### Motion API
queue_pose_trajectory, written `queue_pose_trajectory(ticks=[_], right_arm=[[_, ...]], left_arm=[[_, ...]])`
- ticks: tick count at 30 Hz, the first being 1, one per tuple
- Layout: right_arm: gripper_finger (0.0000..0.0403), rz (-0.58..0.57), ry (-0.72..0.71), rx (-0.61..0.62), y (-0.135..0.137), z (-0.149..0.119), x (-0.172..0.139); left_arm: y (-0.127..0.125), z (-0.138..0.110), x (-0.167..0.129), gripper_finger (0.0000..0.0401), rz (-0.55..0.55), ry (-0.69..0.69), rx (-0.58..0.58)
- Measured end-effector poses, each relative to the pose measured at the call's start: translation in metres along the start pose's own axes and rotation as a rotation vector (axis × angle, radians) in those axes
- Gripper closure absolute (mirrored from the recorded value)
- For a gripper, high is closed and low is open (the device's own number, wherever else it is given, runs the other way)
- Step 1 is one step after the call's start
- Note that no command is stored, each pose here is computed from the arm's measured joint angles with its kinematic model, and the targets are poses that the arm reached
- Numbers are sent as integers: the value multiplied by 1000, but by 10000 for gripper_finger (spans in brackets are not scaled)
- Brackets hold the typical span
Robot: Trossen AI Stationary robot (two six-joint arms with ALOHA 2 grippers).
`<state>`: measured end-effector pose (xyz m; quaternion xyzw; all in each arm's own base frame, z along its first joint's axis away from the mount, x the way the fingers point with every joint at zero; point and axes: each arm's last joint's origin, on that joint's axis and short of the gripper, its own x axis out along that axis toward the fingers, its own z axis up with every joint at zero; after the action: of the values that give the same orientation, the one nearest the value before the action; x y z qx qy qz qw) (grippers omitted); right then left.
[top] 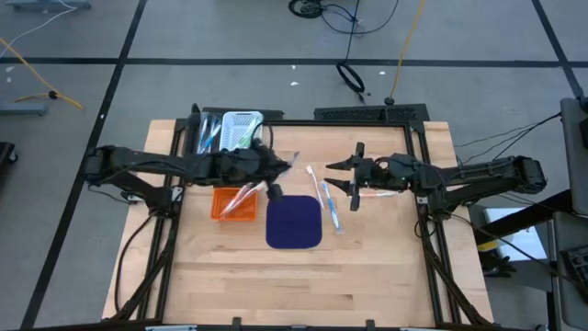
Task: Pick & Place Toothbrushes
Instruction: Put the violet toothbrush into the black bin
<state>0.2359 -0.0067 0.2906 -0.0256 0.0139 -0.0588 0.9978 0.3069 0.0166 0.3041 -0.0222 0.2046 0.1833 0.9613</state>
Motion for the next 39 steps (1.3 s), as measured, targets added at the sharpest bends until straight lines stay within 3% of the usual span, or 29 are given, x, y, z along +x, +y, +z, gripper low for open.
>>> queue_pose_trajectory(ticks=[7,15,21,28,34,39], right_arm=[[237,3,63,35,0,-6,0],[240,4,74,34,1,-7,0],[237,7,78,33,1,-8,0],[241,17,85,30,3,-8,0],[242,17,86,30,3,-8,0],[242,17,86,30,3,-8,0]], left_arm=[[15,-19,-35,400,184,240,-27],[26,-42,-41,401,384,440,-44],[33,-48,-41,401,425,483,-58],[44,-76,-34,401,480,556,-70],[50,-100,-25,401,472,560,-43],[54,-117,-20,401,432,582,-90]])
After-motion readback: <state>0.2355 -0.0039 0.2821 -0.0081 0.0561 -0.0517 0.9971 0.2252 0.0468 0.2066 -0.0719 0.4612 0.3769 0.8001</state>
